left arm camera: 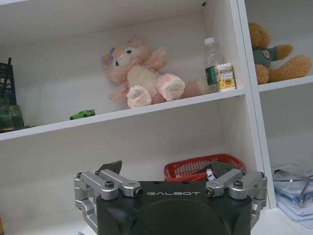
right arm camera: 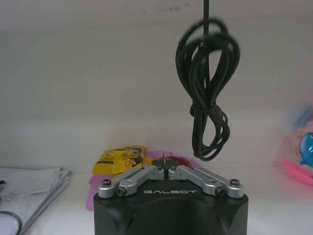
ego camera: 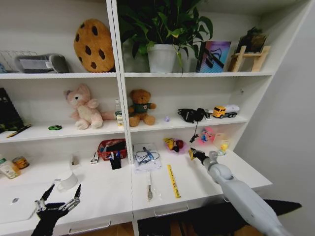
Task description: Organize the objects on the table.
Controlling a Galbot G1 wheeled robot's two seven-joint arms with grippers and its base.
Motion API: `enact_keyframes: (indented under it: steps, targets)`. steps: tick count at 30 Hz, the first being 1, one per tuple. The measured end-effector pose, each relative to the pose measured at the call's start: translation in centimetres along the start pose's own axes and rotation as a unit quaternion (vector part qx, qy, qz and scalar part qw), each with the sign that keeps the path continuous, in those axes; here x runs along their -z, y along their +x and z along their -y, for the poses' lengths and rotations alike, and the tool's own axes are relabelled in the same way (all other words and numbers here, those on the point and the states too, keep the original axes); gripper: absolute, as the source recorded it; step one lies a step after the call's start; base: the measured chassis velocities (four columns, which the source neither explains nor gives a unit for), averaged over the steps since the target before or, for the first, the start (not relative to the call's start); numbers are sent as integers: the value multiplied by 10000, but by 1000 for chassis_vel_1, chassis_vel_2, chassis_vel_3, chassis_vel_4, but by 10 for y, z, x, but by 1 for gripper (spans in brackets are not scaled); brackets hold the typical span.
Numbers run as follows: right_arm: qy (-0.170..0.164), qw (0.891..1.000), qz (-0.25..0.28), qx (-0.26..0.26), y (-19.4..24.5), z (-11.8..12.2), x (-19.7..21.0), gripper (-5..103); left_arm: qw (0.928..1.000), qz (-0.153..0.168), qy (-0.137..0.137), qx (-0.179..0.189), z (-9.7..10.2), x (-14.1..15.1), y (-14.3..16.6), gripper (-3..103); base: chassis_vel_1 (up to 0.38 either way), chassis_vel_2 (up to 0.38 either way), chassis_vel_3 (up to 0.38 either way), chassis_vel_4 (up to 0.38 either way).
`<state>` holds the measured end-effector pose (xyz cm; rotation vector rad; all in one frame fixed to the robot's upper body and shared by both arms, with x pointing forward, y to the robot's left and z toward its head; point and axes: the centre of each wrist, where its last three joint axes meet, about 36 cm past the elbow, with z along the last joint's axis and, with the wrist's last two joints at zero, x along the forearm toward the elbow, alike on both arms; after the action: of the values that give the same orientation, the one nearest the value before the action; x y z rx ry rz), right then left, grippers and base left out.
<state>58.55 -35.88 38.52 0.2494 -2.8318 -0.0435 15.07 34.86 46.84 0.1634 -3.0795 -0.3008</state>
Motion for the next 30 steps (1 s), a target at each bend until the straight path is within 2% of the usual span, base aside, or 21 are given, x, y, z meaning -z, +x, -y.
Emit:
enact_keyframes:
  steps: [6,15,23,25,26,27,29,30]
  targets:
    - [-59,9999,-159,33,-38,-10,-9,0,10000,-1,1,-2,0,0,0,100,0,0,0,0]
    - [-17,9998,142,121,-70,-40,-8,0,10000,0,1,-2,0,0,0,100,0,0,0,0]
    - [27,9994,345,91,-84,-41,-3,0,10000,-1,1,-2,0,0,0,100,0,0,0,0]
    - [10,9991,416,52,-88,-42,-6,-3,10000,0,1,-2,0,0,0,100,0,0,0,0]
    - [12,9988,491,18,-90,-42,-10,8,10000,-1,1,-2,0,0,0,100,0,0,0,0]
    - [12,9988,491,18,-90,-42,-10,8,10000,-1,1,-2,0,0,0,100,0,0,0,0]
    - [22,9988,489,-34,-89,-39,-18,19,10000,-1,1,-1,0,0,0,100,0,0,0,0]
    - [22,9988,489,-34,-89,-39,-18,19,10000,-1,1,-1,0,0,0,100,0,0,0,0]
